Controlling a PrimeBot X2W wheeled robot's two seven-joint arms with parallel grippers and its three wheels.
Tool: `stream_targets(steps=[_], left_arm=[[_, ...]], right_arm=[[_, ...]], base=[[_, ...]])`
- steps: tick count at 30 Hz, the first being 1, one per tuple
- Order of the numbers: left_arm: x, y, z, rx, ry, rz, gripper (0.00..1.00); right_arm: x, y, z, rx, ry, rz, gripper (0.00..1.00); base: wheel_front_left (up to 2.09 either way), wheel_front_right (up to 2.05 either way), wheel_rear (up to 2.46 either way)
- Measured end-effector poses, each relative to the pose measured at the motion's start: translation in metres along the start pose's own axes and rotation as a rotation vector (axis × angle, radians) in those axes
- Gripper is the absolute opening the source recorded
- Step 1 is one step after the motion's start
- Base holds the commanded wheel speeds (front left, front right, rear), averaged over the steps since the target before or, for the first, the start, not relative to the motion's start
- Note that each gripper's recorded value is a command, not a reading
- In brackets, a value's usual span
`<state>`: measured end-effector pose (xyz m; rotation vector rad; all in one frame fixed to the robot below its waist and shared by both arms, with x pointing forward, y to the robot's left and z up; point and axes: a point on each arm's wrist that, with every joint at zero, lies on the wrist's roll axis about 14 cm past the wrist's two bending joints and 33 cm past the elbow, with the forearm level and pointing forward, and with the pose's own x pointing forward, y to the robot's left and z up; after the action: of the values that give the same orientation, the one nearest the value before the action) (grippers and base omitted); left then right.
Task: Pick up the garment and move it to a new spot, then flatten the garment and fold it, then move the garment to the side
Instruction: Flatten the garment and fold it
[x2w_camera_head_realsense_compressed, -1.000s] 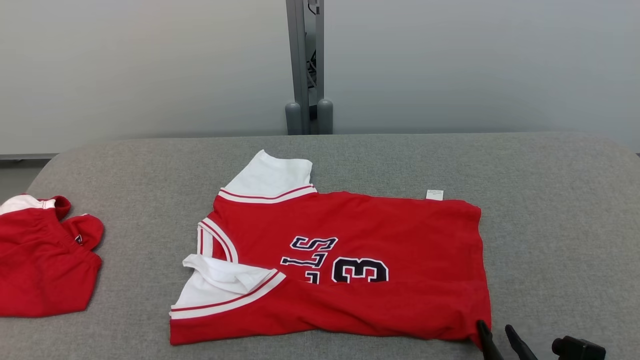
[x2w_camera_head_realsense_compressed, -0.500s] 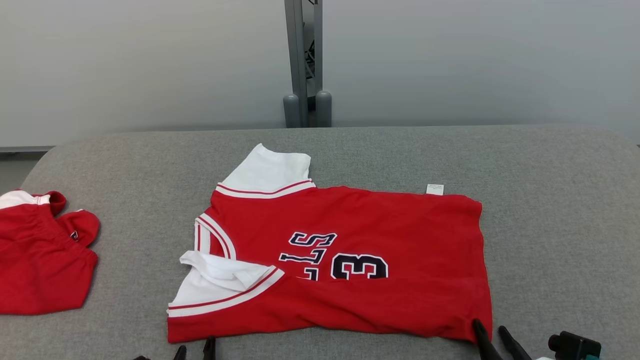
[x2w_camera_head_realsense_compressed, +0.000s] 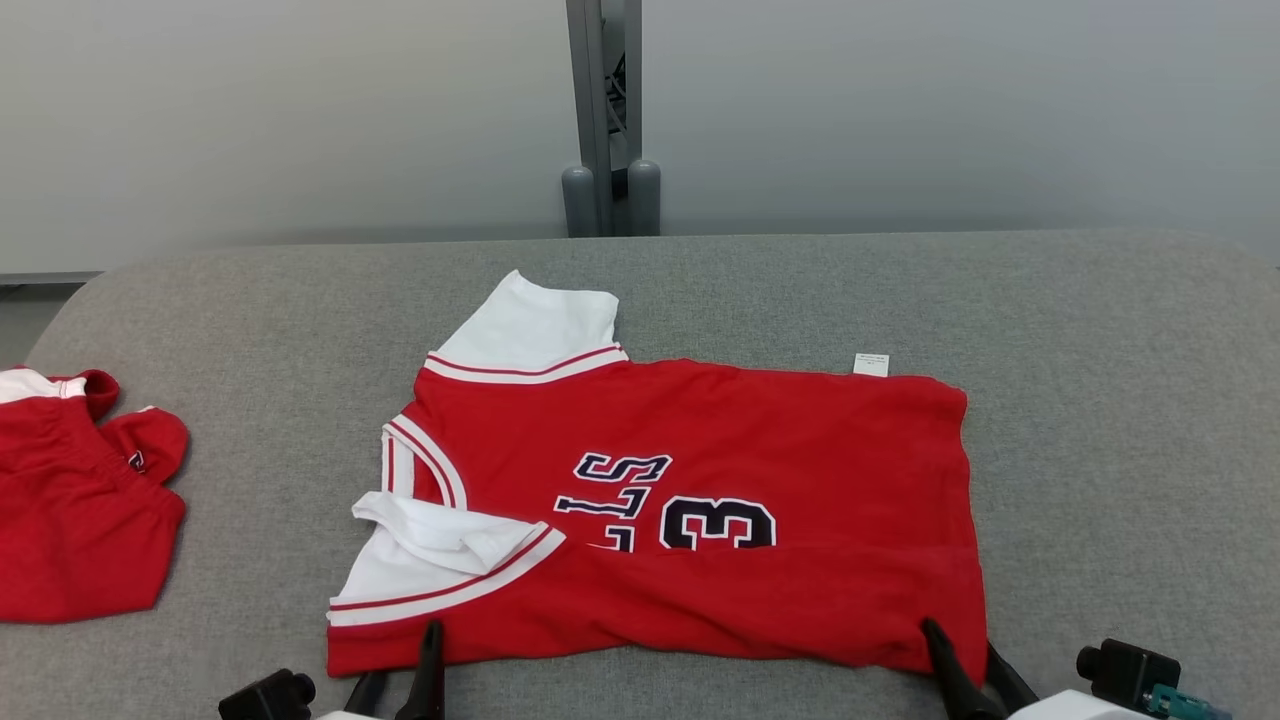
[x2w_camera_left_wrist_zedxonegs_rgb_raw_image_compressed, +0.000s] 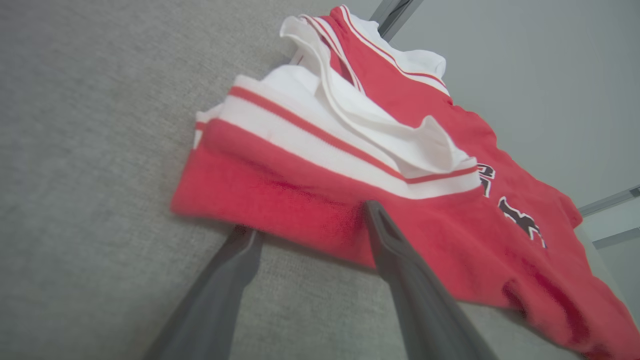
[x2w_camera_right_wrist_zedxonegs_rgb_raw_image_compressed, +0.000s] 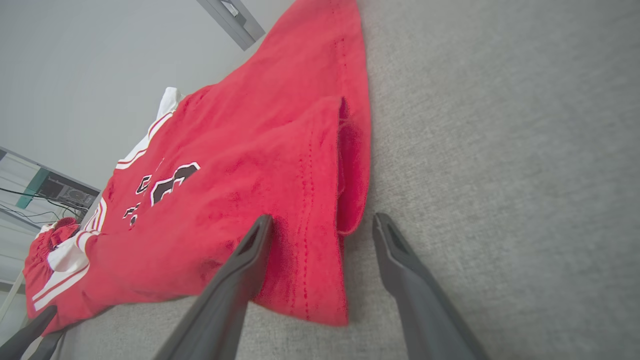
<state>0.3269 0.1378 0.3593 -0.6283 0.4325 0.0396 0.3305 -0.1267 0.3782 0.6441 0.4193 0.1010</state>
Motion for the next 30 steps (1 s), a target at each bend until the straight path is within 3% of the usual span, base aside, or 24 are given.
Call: stream_targets(steps=[10, 11, 12, 13, 14, 15, 16, 30], left_arm=[[0.014, -0.008, 0.009, -0.01, -0.014, -0.015, 1.0], [0.015, -0.008, 0.01, -0.01, -0.014, -0.016, 0.95], [0.015, -0.009, 0.01, -0.009, -0.013, -0.017, 0.52], [0.016, -0.01, 0.01, -0.007, -0.012, -0.02, 0.16], [0.016, -0.011, 0.009, -0.005, -0.011, -0.024, 0.0], [0.017, -0.012, 0.009, -0.004, -0.01, -0.028, 0.0], [0.017, -0.013, 0.009, -0.003, -0.009, -0.03, 0.0], [0.01, -0.018, 0.019, 0.001, -0.047, -0.051, 0.0]], right_arm=[[0.015, 0.008, 0.009, 0.033, -0.003, 0.019, 1.0], [0.016, 0.008, 0.009, 0.034, -0.001, 0.02, 1.0], [0.017, 0.008, 0.008, 0.035, 0.001, 0.022, 0.82], [0.018, 0.009, 0.008, 0.038, 0.003, 0.024, 0.46], [0.019, 0.01, 0.008, 0.04, 0.005, 0.028, 0.28], [0.019, 0.011, 0.008, 0.04, 0.008, 0.03, 0.03], [0.019, 0.011, 0.007, 0.039, 0.012, 0.03, 0.0], [0.014, 0.012, 0.018, 0.002, 0.001, 0.051, 0.0]], base=[[0.0, 0.0, 0.0], [0.0, 0.0, 0.0], [0.0, 0.0, 0.0], [0.0, 0.0, 0.0], [0.0, 0.0, 0.0], [0.0, 0.0, 0.0], [0.0, 0.0, 0.0], [0.0, 0.0, 0.0]])
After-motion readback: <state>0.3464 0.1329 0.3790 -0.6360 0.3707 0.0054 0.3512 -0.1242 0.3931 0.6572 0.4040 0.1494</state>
